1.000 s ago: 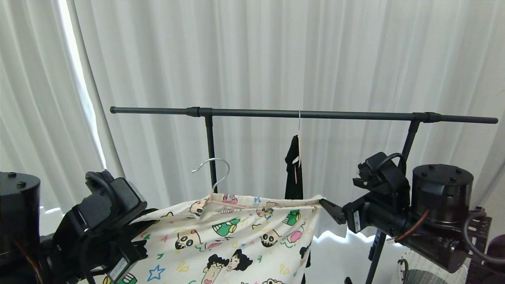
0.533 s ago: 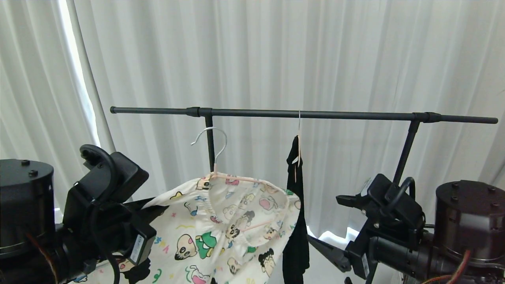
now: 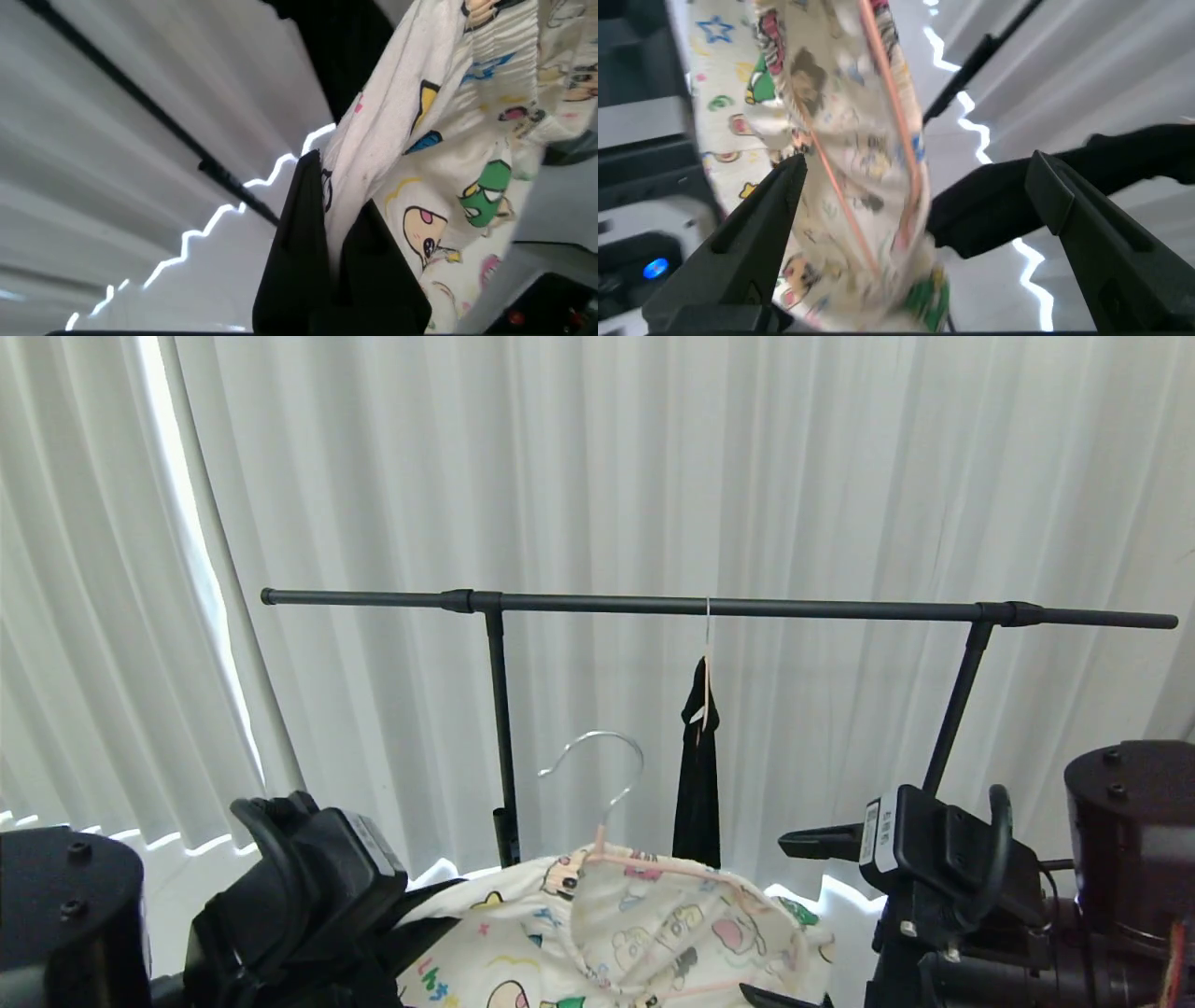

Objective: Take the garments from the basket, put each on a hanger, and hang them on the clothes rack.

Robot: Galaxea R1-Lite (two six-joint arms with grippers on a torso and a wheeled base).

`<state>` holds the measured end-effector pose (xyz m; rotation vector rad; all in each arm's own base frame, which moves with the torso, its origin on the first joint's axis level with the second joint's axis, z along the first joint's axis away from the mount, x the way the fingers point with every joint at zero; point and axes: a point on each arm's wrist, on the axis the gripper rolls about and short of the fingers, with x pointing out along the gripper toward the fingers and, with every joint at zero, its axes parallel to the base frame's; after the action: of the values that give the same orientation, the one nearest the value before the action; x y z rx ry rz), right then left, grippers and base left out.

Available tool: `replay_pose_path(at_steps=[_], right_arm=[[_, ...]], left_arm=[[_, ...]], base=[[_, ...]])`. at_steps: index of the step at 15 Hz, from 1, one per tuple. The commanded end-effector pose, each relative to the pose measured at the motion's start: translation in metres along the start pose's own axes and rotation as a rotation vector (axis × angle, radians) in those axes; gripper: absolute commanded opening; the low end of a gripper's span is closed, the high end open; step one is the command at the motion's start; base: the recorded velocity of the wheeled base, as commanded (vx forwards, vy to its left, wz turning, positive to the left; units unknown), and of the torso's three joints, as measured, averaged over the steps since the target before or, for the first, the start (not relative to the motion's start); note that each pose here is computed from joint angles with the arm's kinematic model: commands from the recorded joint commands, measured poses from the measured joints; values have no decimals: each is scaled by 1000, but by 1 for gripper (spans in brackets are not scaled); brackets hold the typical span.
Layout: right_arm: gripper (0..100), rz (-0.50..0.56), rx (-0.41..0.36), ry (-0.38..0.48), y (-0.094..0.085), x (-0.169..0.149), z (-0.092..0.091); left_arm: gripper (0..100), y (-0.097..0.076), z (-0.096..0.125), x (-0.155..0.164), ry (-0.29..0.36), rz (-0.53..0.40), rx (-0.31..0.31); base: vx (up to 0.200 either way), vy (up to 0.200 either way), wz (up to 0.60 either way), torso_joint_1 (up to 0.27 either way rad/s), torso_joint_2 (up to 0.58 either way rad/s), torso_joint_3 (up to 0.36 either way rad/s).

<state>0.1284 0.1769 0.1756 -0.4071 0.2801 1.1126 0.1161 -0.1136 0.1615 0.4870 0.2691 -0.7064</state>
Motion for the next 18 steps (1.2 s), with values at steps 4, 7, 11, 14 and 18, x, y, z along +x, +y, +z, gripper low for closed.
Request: replay_pose_path(at_steps=[4, 7, 11, 14, 18], right_arm=[[100, 155, -27, 48, 0, -3, 30], [100, 191, -14, 140, 3, 5, 31], [100, 189, -6, 165, 1, 14, 27], [100, 190, 1, 182, 0, 19, 24], [100, 187, 3, 187, -1, 20, 23]], left_arm=[[0, -18, -1, -4, -75, -79, 42], [0, -17, 3, -5, -112, -67, 87], [0, -17, 5, -5, -125, -68, 103], [0, -17, 7, -7, -153, -61, 98], [0, -16, 8, -8, -162, -59, 97]], base=[[0, 0, 0, 0, 0, 0], [0, 0, 0, 0, 0, 0], [0, 0, 0, 0, 0, 0], [0, 0, 0, 0, 0, 0], [0, 0, 0, 0, 0, 0]])
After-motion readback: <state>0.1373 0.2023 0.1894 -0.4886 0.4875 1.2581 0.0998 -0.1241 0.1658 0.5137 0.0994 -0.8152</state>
